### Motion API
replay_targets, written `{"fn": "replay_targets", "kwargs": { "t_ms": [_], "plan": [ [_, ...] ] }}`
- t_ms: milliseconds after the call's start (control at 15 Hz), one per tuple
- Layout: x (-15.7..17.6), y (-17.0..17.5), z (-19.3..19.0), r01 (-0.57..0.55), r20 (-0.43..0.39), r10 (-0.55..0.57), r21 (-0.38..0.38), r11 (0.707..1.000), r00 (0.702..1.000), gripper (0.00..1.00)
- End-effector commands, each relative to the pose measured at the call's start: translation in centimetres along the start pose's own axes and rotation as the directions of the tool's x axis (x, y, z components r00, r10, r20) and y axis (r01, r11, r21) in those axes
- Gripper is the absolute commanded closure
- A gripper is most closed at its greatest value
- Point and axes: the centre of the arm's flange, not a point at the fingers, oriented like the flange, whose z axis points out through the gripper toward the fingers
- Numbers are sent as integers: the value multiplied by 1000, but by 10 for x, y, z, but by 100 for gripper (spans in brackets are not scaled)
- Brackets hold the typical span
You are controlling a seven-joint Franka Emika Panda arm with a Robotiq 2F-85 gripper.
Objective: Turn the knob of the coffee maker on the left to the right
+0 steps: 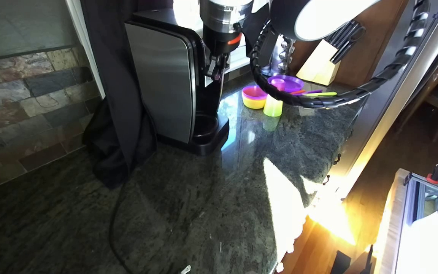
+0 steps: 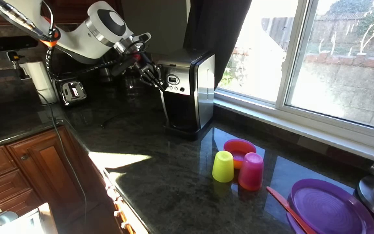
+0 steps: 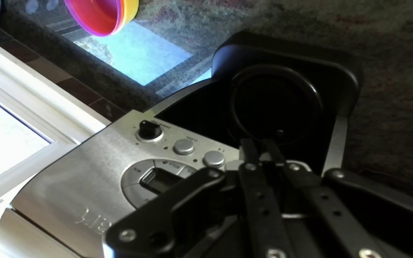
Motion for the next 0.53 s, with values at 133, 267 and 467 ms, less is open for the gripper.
{"fn": "replay_targets", "kwargs": {
  "t_ms": [133,267,467],
  "plan": [
    [0,18,-2,-54,1,54,88,995,999,98],
    [-3,28,-6,-88,1,88,116,989,996,98],
    [-7,41,-8,-136,6,136,160,978,991,98]
  ]
}}
